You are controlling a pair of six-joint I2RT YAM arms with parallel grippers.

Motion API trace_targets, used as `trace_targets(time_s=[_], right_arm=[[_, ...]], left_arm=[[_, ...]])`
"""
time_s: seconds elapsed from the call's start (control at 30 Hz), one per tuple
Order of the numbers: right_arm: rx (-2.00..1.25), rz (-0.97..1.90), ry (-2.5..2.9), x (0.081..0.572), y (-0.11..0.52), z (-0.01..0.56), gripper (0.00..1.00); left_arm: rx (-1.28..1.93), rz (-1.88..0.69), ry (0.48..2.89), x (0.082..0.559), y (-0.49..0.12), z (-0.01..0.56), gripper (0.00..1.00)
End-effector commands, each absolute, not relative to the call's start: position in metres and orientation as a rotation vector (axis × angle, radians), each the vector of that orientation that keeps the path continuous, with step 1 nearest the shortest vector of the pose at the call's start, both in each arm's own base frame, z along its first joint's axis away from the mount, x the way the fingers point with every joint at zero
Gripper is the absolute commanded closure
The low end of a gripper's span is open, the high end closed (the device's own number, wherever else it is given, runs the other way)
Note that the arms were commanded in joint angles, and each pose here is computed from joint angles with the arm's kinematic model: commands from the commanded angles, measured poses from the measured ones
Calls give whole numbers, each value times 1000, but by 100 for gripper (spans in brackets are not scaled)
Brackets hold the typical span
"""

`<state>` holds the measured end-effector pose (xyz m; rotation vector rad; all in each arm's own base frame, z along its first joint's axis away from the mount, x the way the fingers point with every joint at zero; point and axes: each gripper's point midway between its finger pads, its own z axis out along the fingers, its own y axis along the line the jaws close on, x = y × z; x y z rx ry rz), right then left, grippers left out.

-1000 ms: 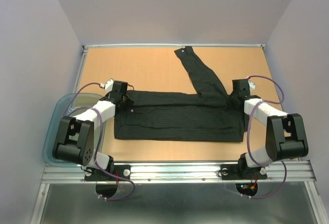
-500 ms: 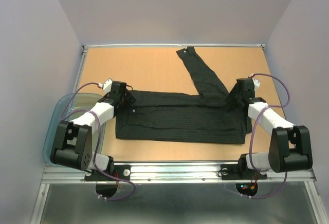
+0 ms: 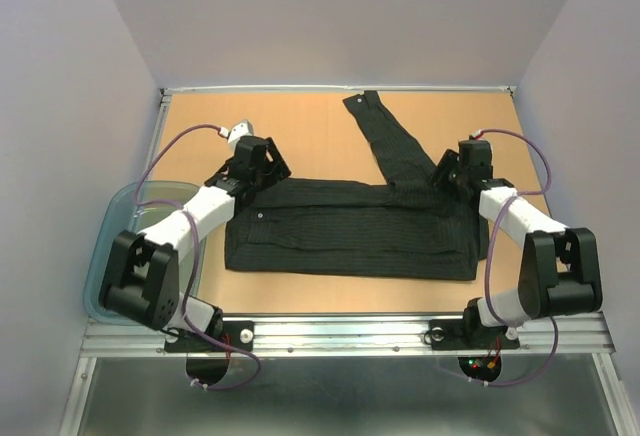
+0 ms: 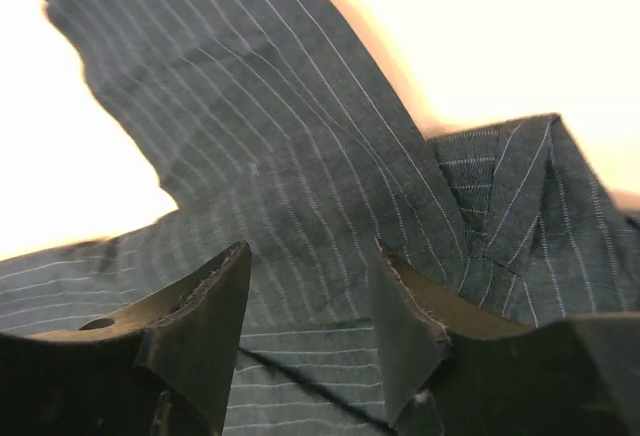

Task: Fold and stack the long sleeve shirts
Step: Fold the shirt

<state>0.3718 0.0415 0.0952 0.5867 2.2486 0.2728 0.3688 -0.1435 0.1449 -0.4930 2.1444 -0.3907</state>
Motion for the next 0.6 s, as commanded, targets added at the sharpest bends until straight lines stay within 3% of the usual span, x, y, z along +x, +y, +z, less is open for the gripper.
trace_targets(time_s=[0.0,0.4,0.57], right_arm=[[655,286,2266,371,42,67,45],[805,66,2296,331,3,25,47],[748,105,2257,332,6,50,46]], left_arm=[[-465,-372,2205,376,-150,109,19],[-665,-137,2396,345,-106,20,25],[-642,-138,2392,343,-96,28,26]])
